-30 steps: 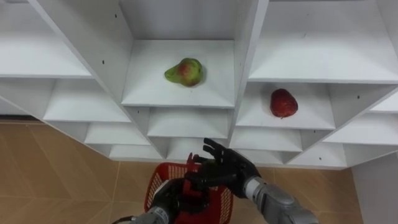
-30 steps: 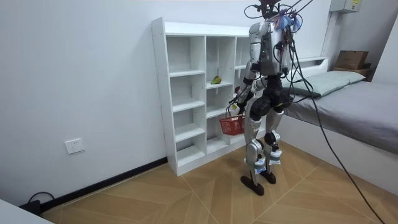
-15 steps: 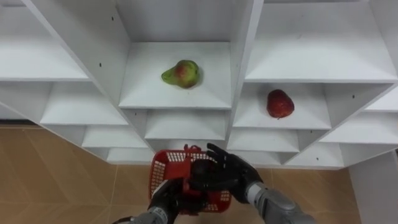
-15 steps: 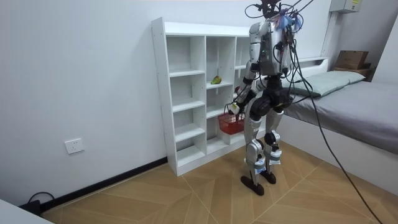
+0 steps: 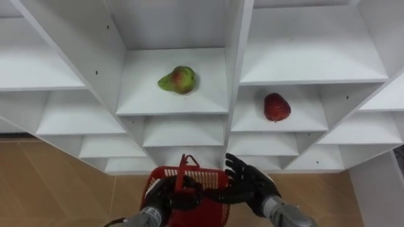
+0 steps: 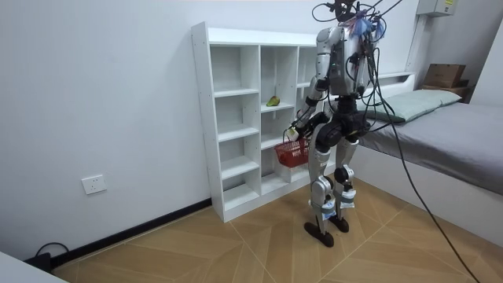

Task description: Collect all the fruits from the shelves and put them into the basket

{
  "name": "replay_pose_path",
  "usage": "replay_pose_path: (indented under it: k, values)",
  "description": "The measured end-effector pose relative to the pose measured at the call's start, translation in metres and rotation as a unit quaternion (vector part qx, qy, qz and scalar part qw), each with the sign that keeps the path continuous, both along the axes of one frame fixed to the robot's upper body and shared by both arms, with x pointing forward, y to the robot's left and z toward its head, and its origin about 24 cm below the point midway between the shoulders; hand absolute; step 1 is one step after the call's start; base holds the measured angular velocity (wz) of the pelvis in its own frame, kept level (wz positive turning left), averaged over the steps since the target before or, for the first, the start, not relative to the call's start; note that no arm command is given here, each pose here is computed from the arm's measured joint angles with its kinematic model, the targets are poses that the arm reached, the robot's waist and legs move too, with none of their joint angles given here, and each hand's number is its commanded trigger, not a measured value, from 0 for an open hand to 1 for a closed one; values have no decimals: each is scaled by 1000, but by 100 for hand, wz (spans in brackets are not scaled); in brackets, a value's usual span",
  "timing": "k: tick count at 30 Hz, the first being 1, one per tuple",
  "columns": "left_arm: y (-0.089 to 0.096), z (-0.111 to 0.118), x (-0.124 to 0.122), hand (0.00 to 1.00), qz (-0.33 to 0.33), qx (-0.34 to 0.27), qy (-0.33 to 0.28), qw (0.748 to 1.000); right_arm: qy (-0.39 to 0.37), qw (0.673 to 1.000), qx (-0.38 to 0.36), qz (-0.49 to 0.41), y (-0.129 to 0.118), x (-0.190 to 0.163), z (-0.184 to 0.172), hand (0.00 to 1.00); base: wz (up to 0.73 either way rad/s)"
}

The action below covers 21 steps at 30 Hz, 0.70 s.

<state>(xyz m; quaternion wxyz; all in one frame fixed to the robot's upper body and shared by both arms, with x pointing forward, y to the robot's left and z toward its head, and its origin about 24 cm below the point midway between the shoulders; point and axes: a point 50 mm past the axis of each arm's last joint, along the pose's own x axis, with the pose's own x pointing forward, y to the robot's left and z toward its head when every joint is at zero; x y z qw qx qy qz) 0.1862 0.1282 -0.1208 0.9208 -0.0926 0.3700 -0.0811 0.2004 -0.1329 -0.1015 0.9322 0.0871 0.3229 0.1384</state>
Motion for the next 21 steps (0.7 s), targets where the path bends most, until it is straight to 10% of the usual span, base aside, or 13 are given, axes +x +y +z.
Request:
replay_pose_path:
  k: [21]
  values:
    - [16,-5,-11,100,45,13,8,999,-48,997,-37,39,0,5,11,0,-1]
